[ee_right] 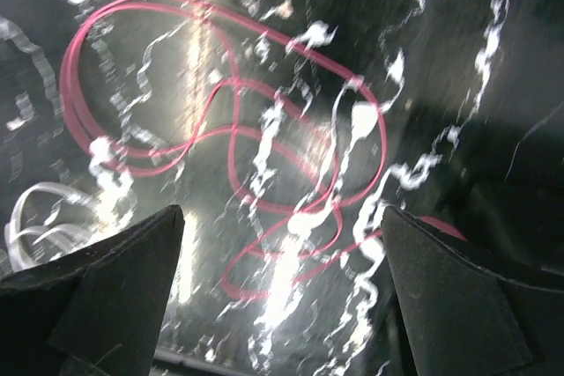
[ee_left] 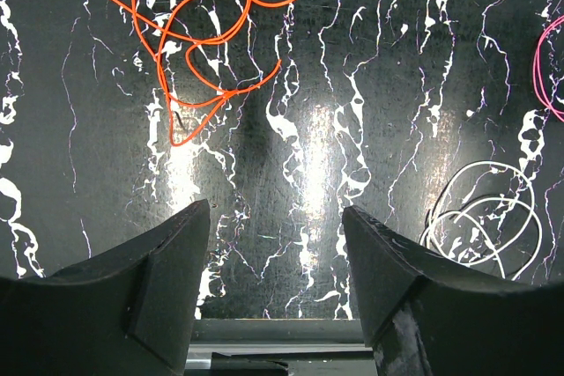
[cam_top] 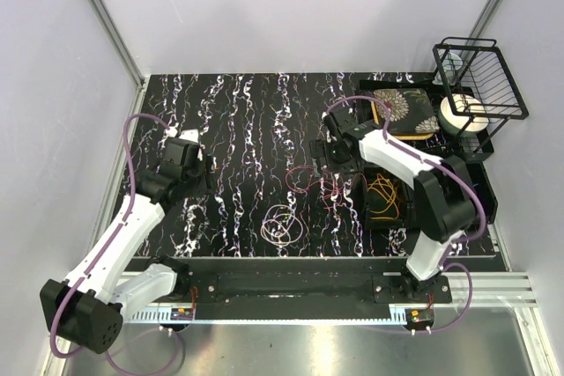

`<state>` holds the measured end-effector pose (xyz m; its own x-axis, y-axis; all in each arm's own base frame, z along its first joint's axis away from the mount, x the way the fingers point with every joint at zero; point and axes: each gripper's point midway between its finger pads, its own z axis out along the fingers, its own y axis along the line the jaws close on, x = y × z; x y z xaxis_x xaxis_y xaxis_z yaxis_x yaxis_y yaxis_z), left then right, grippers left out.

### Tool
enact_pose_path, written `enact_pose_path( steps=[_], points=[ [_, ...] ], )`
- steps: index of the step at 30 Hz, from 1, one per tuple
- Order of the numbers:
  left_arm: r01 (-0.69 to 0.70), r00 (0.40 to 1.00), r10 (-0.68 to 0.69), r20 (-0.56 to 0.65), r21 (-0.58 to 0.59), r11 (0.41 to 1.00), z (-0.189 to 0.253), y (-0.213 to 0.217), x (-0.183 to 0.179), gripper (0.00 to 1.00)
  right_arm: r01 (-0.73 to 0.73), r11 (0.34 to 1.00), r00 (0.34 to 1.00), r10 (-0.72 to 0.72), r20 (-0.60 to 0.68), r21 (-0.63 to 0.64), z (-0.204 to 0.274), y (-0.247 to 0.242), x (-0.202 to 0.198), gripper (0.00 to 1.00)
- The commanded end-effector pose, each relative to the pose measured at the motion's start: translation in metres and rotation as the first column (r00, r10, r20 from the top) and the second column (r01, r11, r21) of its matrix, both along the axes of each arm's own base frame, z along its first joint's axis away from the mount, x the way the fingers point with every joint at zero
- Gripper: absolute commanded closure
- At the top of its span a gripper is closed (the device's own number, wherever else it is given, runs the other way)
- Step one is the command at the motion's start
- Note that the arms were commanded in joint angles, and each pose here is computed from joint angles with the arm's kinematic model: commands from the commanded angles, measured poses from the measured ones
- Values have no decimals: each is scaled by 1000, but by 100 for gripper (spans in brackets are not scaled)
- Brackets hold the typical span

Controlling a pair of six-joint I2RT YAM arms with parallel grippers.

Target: Untangle the cables

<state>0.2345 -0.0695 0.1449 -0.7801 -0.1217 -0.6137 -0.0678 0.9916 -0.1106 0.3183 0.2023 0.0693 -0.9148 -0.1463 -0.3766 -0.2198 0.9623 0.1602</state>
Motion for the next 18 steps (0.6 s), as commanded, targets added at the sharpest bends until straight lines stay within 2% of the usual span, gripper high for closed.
enact_pose_path(
  steps=[1, 10, 14, 16, 18],
  points=[
    [-6, 998, 6, 55, -6, 1000, 9, -1, 8, 35, -34, 997, 995, 40, 90, -74, -1, 2, 32, 0],
    [2, 999, -2, 45, -3, 1000, 7, -2, 10, 35, -45, 978, 997, 57, 50, -203, -39, -13, 40, 0],
    [0, 999, 0, 45, -3, 1000, 7, -2, 10, 35, -45, 977, 998, 54, 38, -208, -51, -13, 40, 1],
    [0, 999, 0, 44, -1, 1000, 7, -2, 10, 35, -49, 979, 998, 55, 26, -197, -57, -11, 38, 3],
    [2, 999, -2, 43, 2, 1000, 6, -2, 10, 35, -48, 982, 999, 50, 10, -183, -63, -9, 34, 12]
  ],
)
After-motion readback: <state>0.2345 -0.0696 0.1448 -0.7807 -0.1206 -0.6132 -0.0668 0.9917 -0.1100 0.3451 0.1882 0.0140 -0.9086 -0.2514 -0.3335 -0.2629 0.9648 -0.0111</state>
